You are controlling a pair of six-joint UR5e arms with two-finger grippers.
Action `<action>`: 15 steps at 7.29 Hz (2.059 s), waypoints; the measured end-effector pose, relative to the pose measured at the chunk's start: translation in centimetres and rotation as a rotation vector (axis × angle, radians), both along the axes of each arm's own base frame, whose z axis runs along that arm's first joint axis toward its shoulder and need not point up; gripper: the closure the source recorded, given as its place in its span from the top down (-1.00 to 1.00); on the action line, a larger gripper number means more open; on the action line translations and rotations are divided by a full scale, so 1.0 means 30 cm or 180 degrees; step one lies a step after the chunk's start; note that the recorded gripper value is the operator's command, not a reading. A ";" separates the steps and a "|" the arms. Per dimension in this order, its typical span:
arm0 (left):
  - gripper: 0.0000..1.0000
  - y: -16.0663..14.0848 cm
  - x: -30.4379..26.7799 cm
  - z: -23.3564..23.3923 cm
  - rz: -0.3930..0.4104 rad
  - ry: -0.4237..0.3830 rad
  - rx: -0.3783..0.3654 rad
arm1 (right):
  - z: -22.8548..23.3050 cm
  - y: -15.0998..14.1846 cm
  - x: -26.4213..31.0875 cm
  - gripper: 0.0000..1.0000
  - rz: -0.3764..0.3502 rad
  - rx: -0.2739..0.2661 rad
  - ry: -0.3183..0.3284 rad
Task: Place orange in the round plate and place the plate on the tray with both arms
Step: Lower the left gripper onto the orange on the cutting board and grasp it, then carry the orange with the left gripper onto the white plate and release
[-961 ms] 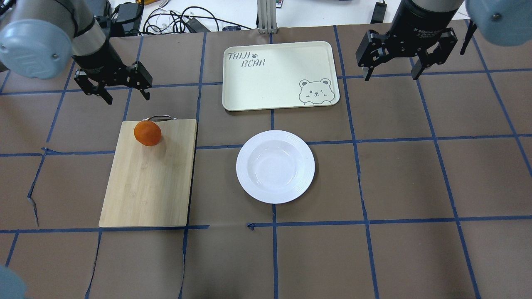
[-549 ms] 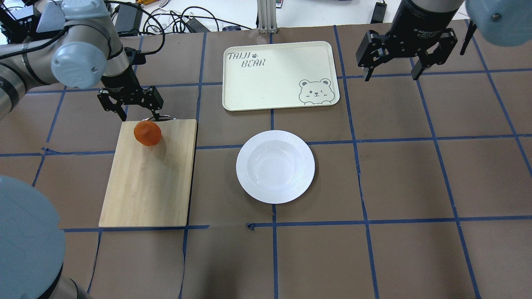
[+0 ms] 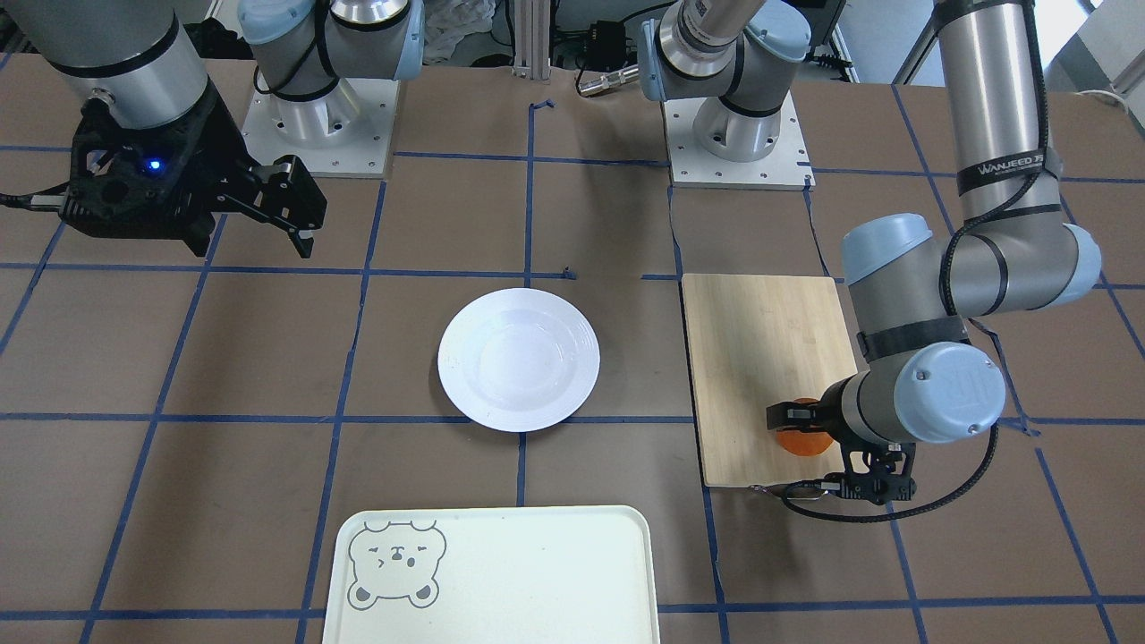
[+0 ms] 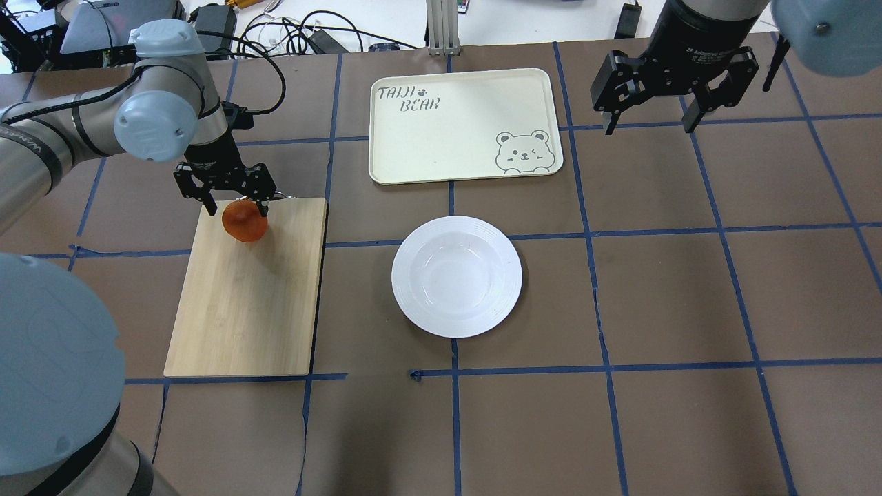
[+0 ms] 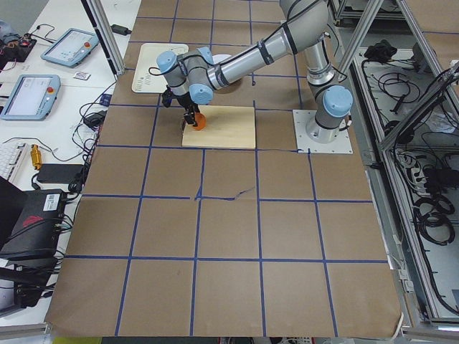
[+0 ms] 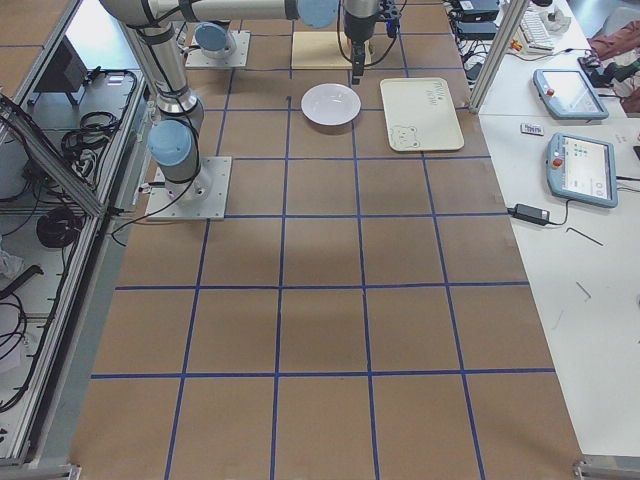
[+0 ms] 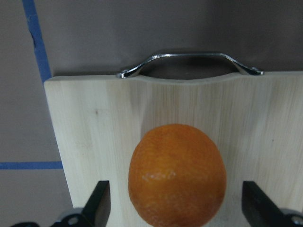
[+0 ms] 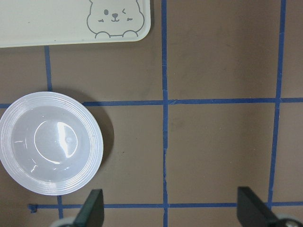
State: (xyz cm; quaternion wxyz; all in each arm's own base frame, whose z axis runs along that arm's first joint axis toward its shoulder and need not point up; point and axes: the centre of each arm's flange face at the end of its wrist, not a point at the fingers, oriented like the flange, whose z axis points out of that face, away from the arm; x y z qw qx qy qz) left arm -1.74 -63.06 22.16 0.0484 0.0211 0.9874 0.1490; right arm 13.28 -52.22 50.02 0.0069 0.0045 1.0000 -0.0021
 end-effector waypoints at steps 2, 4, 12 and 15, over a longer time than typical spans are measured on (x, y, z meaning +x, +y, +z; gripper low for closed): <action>-0.90 -0.012 -0.003 0.018 -0.0042 0.0010 -0.0021 | -0.002 0.000 -0.001 1.00 0.0000 0.0004 0.0014; -0.90 -0.023 -0.115 0.141 -0.0140 0.0100 -0.0093 | -0.003 0.001 -0.003 1.00 -0.0004 0.0007 0.0023; 0.99 0.426 -1.108 0.109 0.0859 0.0382 0.0010 | -0.006 0.000 -0.006 1.00 -0.0010 0.0013 0.0028; 1.00 0.423 -1.071 0.086 0.0908 0.0509 -0.0244 | -0.006 0.000 -0.006 1.00 -0.0005 0.0011 0.0030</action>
